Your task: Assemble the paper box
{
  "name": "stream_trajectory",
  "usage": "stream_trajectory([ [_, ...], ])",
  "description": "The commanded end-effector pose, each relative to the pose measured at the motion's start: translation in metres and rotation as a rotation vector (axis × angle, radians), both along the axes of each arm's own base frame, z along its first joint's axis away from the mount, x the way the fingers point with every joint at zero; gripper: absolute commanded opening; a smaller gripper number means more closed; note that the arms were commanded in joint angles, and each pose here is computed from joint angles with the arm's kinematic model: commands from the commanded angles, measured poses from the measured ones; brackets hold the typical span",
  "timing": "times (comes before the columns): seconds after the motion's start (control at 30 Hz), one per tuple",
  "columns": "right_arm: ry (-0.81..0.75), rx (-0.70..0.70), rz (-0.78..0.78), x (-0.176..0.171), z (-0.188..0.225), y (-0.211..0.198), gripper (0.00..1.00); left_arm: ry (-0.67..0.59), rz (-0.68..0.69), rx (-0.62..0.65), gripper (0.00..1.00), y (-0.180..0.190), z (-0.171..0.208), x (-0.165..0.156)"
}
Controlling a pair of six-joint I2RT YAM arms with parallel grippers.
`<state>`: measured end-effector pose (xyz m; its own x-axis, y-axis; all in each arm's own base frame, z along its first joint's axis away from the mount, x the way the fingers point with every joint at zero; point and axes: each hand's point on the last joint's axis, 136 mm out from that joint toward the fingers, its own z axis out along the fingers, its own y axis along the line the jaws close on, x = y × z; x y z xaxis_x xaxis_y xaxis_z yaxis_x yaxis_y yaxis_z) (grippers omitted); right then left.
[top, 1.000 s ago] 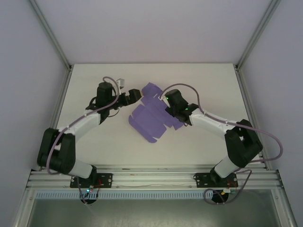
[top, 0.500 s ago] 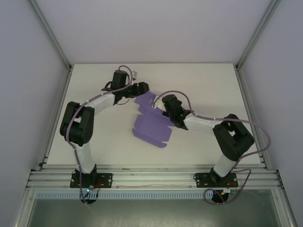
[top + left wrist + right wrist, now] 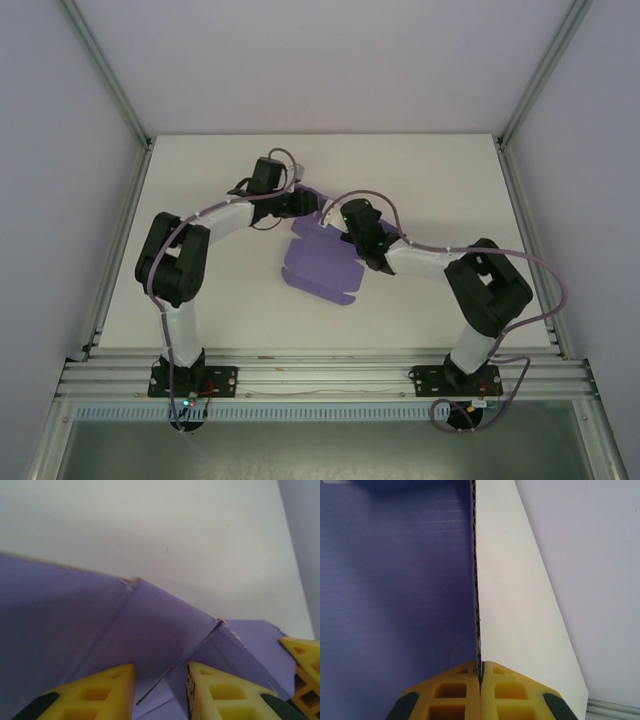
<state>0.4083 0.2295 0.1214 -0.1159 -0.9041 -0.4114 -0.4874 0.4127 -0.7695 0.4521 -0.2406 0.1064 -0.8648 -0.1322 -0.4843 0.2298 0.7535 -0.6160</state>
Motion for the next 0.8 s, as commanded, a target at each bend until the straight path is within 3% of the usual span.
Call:
stream_trajectory([
  [0.0, -0.042, 0.035, -0.009, -0.003, 0.011, 0.005, 0.00, -0.052, -0.039, 0.097, 0.33, -0.012, 0.009, -0.003],
  [0.17, -0.066, 0.070, -0.026, -0.008, 0.019, 0.003, 0.00, -0.061, -0.028, 0.138, 0.35, -0.019, 0.010, -0.005],
  [0.33, -0.078, 0.095, -0.044, -0.015, 0.024, -0.005, 0.00, -0.099, 0.035, 0.194, 0.52, 0.004, 0.026, -0.018],
  [0.6, -0.077, 0.085, -0.068, -0.024, 0.024, -0.018, 0.00, -0.102, 0.199, 0.226, 0.87, 0.080, 0.027, -0.060],
  [0.77, -0.072, 0.102, -0.060, -0.025, 0.023, -0.016, 0.00, -0.019, 0.323, 0.276, 0.90, 0.128, -0.003, -0.068],
])
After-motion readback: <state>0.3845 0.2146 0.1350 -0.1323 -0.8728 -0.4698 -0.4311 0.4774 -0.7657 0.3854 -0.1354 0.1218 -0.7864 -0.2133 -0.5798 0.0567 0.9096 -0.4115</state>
